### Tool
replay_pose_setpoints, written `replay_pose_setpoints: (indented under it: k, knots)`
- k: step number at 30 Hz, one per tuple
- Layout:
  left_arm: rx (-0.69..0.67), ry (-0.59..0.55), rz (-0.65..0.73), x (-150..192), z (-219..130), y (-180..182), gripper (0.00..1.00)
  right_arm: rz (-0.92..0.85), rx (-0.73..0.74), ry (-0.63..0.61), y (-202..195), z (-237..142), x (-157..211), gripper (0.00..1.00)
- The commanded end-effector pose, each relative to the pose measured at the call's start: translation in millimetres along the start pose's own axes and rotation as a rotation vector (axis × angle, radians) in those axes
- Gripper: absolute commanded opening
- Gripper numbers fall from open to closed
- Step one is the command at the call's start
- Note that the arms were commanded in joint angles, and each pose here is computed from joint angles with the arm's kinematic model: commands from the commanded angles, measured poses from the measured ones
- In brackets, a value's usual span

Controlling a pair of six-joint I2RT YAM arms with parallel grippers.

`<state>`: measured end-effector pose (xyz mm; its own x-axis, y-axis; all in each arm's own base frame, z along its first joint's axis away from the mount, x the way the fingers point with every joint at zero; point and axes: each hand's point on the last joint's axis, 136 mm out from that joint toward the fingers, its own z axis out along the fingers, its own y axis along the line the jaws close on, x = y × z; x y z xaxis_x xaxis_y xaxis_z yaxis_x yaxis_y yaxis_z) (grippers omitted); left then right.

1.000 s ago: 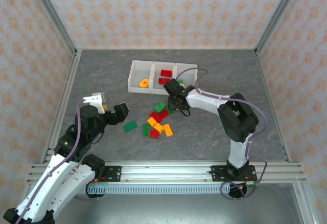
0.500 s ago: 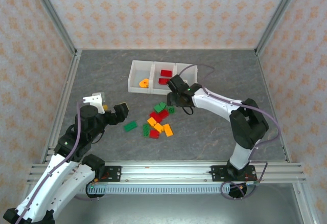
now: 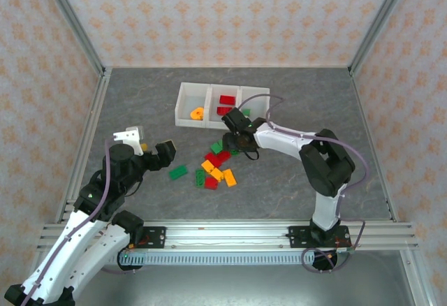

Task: Sort the legos into containers by color
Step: Pick up the lego from the center of the table.

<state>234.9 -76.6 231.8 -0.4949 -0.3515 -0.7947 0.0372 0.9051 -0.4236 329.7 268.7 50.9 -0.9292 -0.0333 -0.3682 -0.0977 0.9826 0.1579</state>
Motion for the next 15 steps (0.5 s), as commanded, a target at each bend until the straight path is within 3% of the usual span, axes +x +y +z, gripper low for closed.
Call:
replay_pose_setpoints:
  k: [1,15]
  knots:
    - [0.008,-0.013,-0.002,-1.4,-0.2,-1.2,0.99,-0.018,0.003,-0.012,4.0,3.9,-5.6,0.7]
    - [0.009,-0.013,-0.001,-1.7,-0.2,-1.4,0.99,0.009,0.054,-0.02,-16.1,9.0,-7.5,0.49]
